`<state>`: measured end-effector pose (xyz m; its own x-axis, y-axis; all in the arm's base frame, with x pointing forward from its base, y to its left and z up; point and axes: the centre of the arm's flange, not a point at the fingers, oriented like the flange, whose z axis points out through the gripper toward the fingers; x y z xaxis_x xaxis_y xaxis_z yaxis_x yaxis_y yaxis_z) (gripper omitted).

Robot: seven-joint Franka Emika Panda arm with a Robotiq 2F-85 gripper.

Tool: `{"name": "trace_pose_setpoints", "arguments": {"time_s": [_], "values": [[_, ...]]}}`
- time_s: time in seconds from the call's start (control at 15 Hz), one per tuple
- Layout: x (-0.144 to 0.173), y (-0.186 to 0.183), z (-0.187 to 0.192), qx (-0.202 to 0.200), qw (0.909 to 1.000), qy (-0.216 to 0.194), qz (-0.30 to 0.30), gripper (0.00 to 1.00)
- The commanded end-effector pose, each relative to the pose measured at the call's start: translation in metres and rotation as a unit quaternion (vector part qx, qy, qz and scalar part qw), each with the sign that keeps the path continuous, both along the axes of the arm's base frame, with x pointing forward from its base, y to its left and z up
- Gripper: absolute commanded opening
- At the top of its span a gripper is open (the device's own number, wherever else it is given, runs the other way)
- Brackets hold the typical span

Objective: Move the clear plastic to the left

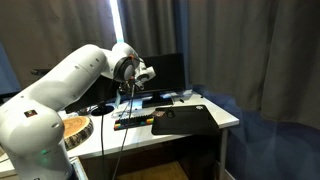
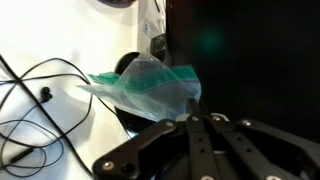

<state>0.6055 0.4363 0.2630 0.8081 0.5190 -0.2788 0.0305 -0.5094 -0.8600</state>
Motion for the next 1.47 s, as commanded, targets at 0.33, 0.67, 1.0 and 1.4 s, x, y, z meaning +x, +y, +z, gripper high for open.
{"name": "trace_pose_setpoints", "arguments": {"time_s": [0.33,0.67,1.0,1.4], "values": [[0.0,0.022,-0.05,0.065,0.9951,0.046,-0.058,0.01],[0.0,0.028,-0.059,0.068,0.9928,0.061,-0.077,0.0],[-0.013,0.063,-0.082,0.056,0.9874,0.071,-0.13,0.0],[-0.018,0.071,-0.108,0.013,0.9852,0.019,-0.17,0.31]]}}
